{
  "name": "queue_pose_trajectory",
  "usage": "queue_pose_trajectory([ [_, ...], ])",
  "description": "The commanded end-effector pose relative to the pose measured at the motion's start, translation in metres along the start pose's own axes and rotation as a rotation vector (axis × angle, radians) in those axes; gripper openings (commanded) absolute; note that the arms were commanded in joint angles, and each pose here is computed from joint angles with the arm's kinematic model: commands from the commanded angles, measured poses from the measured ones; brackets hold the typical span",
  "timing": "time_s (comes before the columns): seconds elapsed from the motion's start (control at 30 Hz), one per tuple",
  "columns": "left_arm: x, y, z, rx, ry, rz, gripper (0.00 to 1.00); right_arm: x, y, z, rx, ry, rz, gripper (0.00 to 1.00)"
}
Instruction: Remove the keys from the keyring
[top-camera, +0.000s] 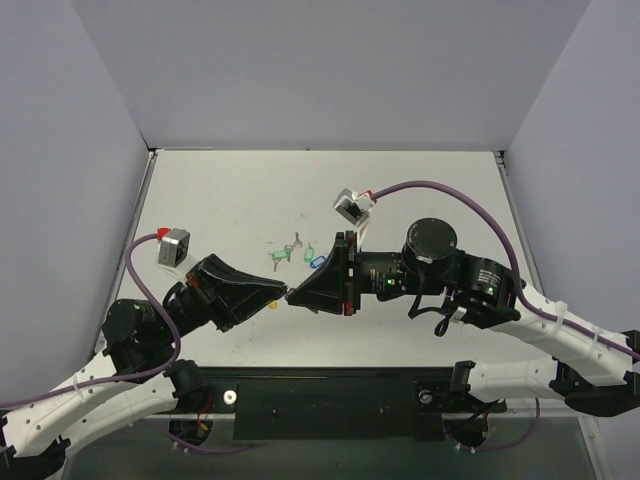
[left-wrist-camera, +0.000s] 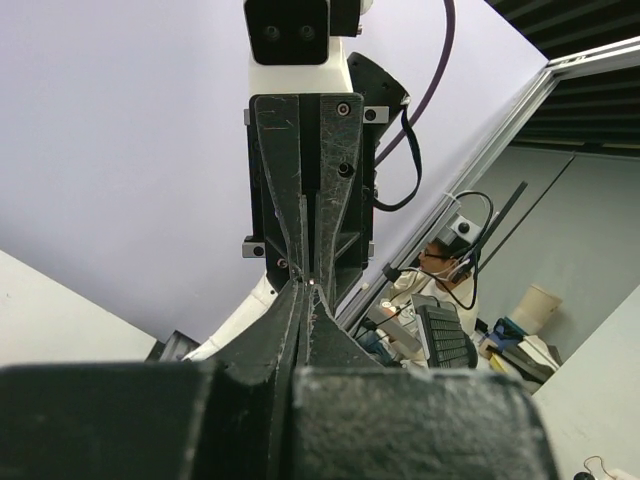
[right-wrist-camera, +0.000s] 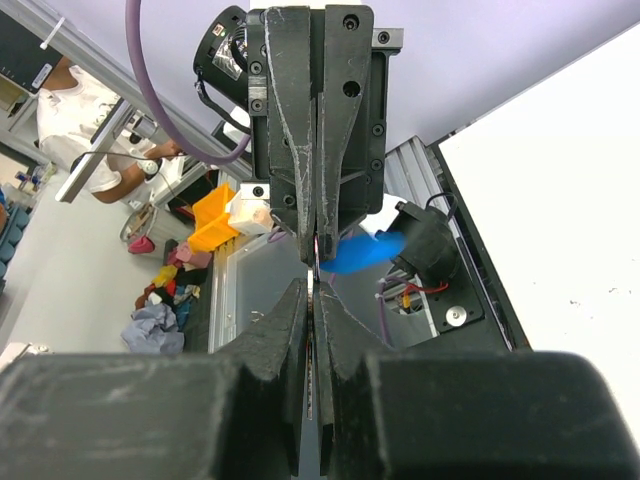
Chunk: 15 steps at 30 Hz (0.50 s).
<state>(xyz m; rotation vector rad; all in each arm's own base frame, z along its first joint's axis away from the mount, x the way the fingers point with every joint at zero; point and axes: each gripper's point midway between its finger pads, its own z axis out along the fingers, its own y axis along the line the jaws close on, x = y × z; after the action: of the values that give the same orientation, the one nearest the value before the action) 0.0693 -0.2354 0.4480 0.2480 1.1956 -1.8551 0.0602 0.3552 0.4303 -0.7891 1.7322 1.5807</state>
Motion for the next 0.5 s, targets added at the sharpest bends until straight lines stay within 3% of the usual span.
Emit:
queue_pose_trajectory([
  [0.0, -0.007, -0.014, 0.002, 0.05, -0.013, 0.011, 0.0, -0.013, 0.008, 0.001, -0.033, -0.056, -0.021, 0.0],
  [0.47, 0.018, -0.017, 0.0, 0.012, 0.198, 0.066, 0.0, 0.003, -0.006, 0.001, 0.012, -0.018, 0.005, 0.0],
])
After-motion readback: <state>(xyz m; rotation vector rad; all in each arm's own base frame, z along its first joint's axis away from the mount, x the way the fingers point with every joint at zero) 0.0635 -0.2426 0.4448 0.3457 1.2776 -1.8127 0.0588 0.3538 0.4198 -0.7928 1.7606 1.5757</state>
